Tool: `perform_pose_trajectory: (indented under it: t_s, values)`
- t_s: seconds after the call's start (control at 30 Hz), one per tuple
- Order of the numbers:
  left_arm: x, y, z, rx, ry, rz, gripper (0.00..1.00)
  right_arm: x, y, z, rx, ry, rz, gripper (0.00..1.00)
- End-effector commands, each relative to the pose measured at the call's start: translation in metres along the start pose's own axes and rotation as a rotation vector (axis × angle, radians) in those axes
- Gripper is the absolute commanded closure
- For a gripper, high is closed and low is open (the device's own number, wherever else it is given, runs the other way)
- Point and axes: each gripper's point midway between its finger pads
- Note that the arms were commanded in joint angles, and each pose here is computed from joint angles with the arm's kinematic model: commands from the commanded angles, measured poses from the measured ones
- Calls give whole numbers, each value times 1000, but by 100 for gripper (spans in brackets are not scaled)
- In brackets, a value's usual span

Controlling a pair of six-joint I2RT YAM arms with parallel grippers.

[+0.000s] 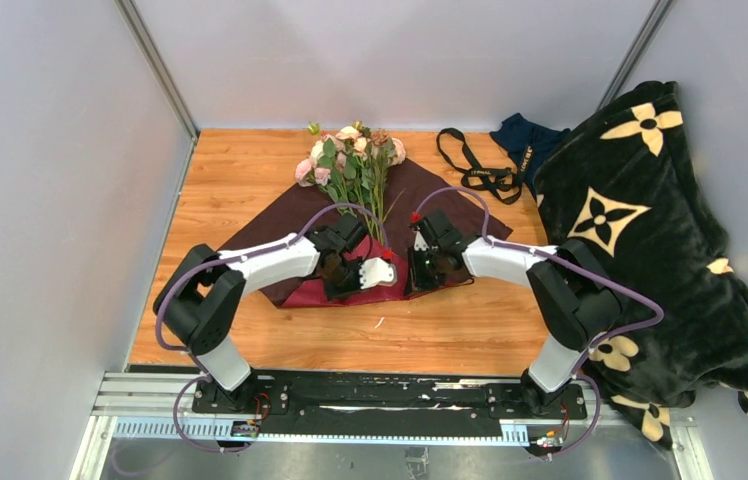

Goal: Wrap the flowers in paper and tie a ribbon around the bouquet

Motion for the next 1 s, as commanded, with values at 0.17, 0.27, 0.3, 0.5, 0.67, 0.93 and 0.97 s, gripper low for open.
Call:
perform_pose_trajectory:
  t_s: [0.17,0.27,0.3,0.5,0.67,0.93,0.97]
  values:
    - [-11,-4,-70,224,-82,-41,100,-32,1,-15,22,-62,-85,100]
    - [-32,7,-99,325,-116,-112,100,-35,1,-15,20,-68,-90,100]
    - [-39,12,-108,349,-134,-136,100,-36,1,-15,22,-71,-90,100]
    - [-68,41,-159,463,-163,-210,100,-37,1,-16,26,-71,-92,100]
    - [-37,69,-187,482,-16,-105,100,-39,2,-19,28,-72,-94,100]
    - [14,105,-60,158,24,99,99,-34,5,-17,22,-73,-75,100]
    - [13,103,-31,93,-11,93,97,-33,6,-17,19,-74,-75,100]
Point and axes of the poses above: each gripper's point midway between its finger pads, its own y axis back along the fingers, its own x axis along the line the jaws close on, z = x × y, and after that the axes turned 12 degrees about -y, right-handed
